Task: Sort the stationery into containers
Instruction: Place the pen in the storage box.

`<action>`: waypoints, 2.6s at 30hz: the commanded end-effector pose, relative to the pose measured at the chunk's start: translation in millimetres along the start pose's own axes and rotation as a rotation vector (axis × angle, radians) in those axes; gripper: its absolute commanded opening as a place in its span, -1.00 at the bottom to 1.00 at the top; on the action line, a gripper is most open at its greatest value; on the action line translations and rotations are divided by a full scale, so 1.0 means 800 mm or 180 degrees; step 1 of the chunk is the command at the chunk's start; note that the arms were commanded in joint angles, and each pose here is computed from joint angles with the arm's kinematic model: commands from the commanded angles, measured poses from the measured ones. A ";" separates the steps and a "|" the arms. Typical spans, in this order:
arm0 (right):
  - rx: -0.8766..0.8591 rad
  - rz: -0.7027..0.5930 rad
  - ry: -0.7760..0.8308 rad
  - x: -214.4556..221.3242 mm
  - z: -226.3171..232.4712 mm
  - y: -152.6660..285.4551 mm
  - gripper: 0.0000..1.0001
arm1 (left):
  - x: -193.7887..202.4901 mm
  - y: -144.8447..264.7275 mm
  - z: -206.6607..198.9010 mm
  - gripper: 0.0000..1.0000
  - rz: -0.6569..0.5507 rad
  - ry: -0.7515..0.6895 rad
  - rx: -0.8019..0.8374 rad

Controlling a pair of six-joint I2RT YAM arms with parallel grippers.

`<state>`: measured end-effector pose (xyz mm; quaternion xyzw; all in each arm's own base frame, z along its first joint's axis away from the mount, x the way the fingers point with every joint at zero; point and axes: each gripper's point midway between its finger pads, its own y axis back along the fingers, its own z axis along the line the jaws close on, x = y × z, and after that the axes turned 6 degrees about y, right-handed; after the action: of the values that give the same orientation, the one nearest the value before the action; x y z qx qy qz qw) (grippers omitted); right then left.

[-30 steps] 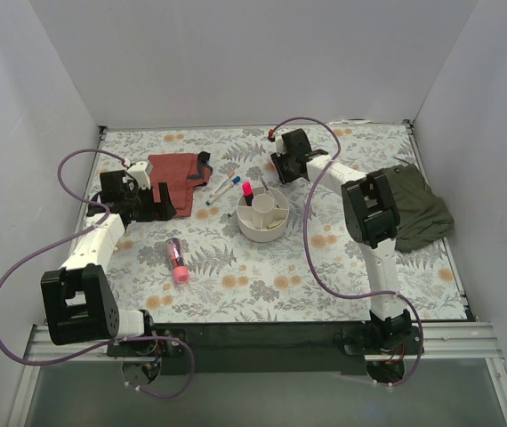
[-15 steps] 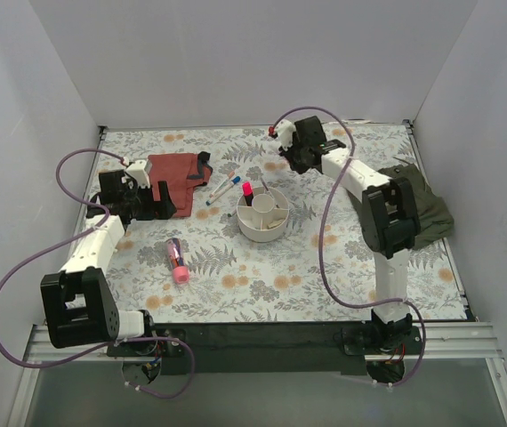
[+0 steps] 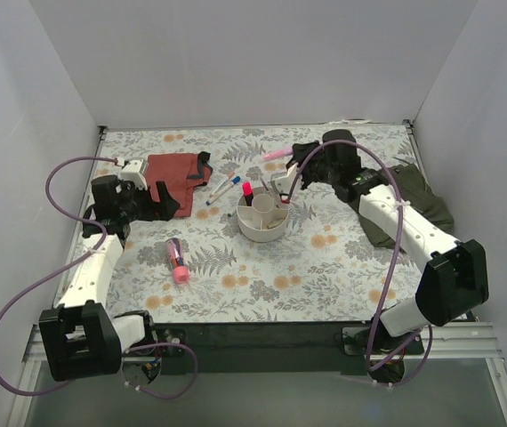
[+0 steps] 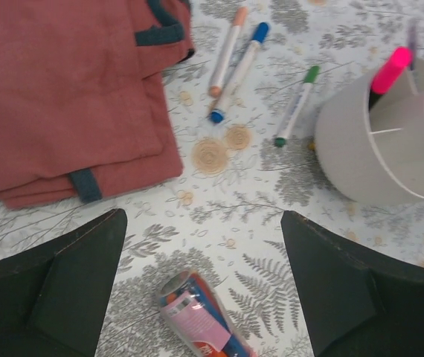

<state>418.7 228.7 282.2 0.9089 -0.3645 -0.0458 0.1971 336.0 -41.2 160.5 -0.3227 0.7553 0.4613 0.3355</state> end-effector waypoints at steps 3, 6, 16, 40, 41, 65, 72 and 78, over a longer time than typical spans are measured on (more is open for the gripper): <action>0.0022 -0.0334 0.0894 -0.065 0.004 -0.018 -0.97 | -0.026 0.006 -0.121 0.66 -0.0028 -0.0175 0.1421; 0.0241 -0.0504 0.1145 -0.094 -0.005 -0.014 -0.97 | -0.035 0.005 -0.169 0.66 0.0222 -0.0204 0.2084; 0.0802 -0.1170 0.1542 -0.173 -0.005 0.028 -0.97 | -0.068 -0.001 -0.232 0.41 0.1196 0.0578 0.3434; 0.0872 -0.1442 0.1493 -0.207 -0.036 -0.018 -0.97 | -0.033 0.010 -0.289 -0.10 0.1695 0.0547 0.3928; 0.0882 -0.1443 0.1497 -0.208 -0.037 -0.018 -0.97 | -0.033 0.012 -0.290 -0.14 0.1715 0.0561 0.3940; 0.0811 -0.0488 0.0306 -0.101 -0.031 0.007 0.63 | -0.012 -0.046 -0.274 -1.00 0.1145 0.0235 0.3187; 0.0883 0.0169 -0.1184 -0.037 -0.022 0.024 0.67 | -0.046 -0.111 -0.240 -1.00 -0.0206 0.0025 0.2316; 0.0798 0.0447 -0.1608 -0.019 0.011 0.026 0.66 | -0.074 -0.146 -0.238 -1.00 -0.0959 -0.0205 0.1780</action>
<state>386.9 242.2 277.0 0.8947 -0.4171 -0.1540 0.0435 379.7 -246.5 166.1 -0.1876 0.8825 0.1846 0.3898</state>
